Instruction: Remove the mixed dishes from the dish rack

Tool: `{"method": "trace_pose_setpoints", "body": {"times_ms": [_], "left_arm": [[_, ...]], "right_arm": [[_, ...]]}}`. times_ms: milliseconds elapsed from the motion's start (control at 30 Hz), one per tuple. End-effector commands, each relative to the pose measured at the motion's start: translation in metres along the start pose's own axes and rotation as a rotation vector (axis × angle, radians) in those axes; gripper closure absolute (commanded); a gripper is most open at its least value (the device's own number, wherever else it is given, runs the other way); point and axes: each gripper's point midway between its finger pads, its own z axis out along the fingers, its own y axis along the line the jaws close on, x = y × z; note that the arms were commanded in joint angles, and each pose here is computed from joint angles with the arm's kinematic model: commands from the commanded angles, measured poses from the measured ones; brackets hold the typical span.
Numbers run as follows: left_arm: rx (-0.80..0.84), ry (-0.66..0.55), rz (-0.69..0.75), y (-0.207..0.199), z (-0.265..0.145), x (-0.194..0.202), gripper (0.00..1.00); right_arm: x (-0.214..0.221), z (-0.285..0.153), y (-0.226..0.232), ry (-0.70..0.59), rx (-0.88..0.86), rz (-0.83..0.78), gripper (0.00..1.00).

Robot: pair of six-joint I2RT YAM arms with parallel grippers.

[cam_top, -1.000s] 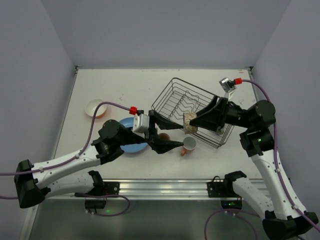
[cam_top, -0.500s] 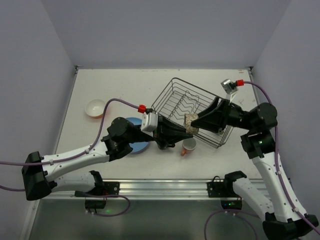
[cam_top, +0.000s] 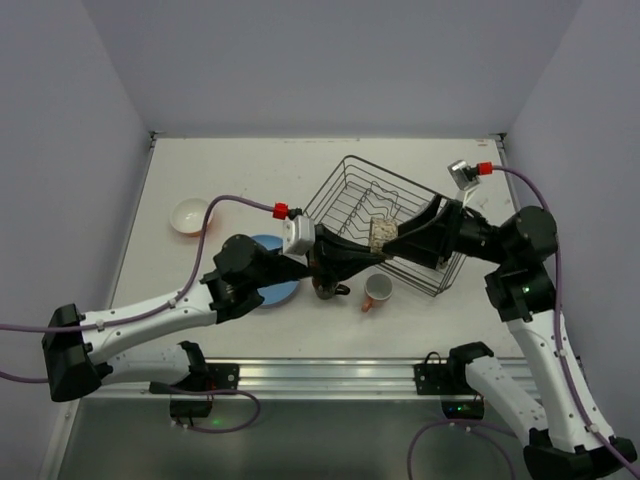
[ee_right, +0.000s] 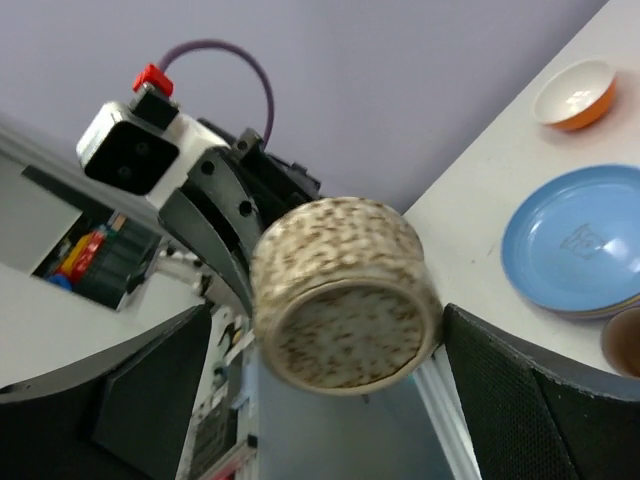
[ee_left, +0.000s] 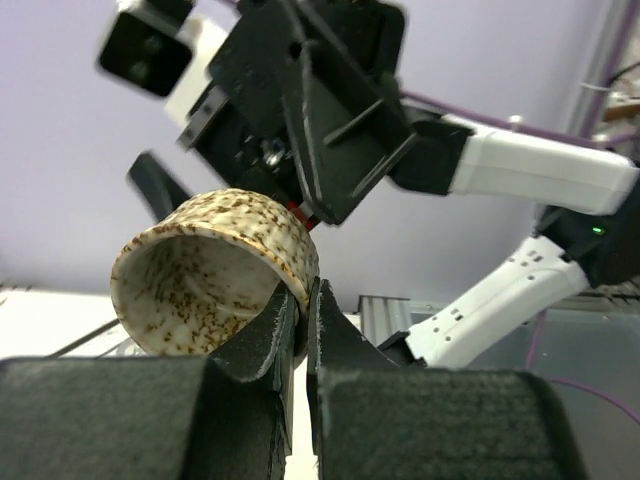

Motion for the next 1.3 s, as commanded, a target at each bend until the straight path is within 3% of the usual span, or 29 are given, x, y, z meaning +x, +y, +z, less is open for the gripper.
{"method": "trace_pose_setpoints", "body": {"times_ms": [0, 100, 167, 200, 233, 300, 333, 367, 533, 600, 633, 667, 700, 733, 767, 800, 833, 1067, 1267], "left_arm": [[-0.223, -0.038, 0.027, 0.033, -0.009, -0.026, 1.00], [-0.407, 0.068, 0.024, 0.062, -0.027, -0.017, 1.00], [-0.637, 0.154, 0.021, 0.097, -0.051, -0.016, 1.00], [-0.719, 0.189, 0.019, 0.109, -0.061, -0.014, 1.00], [-0.900, 0.301, 0.007, 0.129, -0.093, 0.003, 1.00], [-1.121, 0.335, -0.007, 0.168, -0.125, -0.016, 1.00], [-1.199, 0.417, -0.069, 0.177, -0.147, -0.004, 1.00], [-1.295, 0.385, -0.086, 0.205, -0.172, -0.028, 1.00], [-1.397, 0.614, -0.314, 0.276, -0.230, 0.017, 1.00], [-1.426, 0.699, -0.365, 0.315, -0.242, 0.034, 1.00], [-1.444, 0.692, -0.365, 0.331, -0.245, 0.017, 1.00], [-1.475, 0.772, -0.406, 0.354, -0.258, 0.046, 1.00], [-1.524, 0.799, -0.392, 0.367, -0.269, 0.047, 1.00], [-1.560, 0.773, -0.374, 0.381, -0.274, 0.023, 1.00], [-1.578, 0.843, -0.421, 0.402, -0.288, 0.053, 1.00], [-1.560, 0.880, -0.456, 0.403, -0.293, 0.059, 1.00], [-1.575, 0.843, -0.435, 0.419, -0.297, 0.048, 1.00], [-1.610, 0.962, -0.530, 0.451, -0.352, 0.127, 1.00], [-1.643, 1.065, -0.515, 0.458, -0.378, 0.160, 1.00]], "right_arm": [[-0.022, -0.012, -0.006, -0.093, 0.159, -0.127, 0.01], [-0.042, -0.030, -0.022, -0.215, 0.371, -0.189, 0.01], [-0.052, -0.052, -0.044, -0.303, 0.562, -0.210, 0.01], [-0.057, -0.058, -0.043, -0.333, 0.603, -0.231, 0.01], [-0.055, -0.065, -0.049, -0.341, 0.651, -0.228, 0.01], [-0.057, -0.073, -0.051, -0.365, 0.693, -0.259, 0.01], [-0.056, -0.073, -0.051, -0.364, 0.691, -0.261, 0.01], [-0.055, -0.072, -0.051, -0.355, 0.683, -0.261, 0.01], [-0.047, -0.070, -0.060, -0.323, 0.684, -0.251, 0.01], [-0.044, -0.072, -0.063, -0.313, 0.692, -0.256, 0.01], [-0.042, -0.072, -0.064, -0.307, 0.695, -0.260, 0.01], [-0.040, -0.074, -0.064, -0.298, 0.702, -0.273, 0.01], [-0.037, -0.077, -0.066, -0.291, 0.717, -0.271, 0.01], [-0.036, -0.079, -0.067, -0.289, 0.727, -0.276, 0.01], [-0.035, -0.081, -0.066, -0.286, 0.736, -0.286, 0.01], [-0.031, -0.084, -0.067, -0.282, 0.747, -0.287, 0.01], [-0.029, -0.085, -0.066, -0.276, 0.750, -0.299, 0.01], [-0.018, -0.087, -0.075, -0.251, 0.757, -0.282, 0.01], [-0.015, -0.084, -0.079, -0.236, 0.750, -0.275, 0.01]]}}
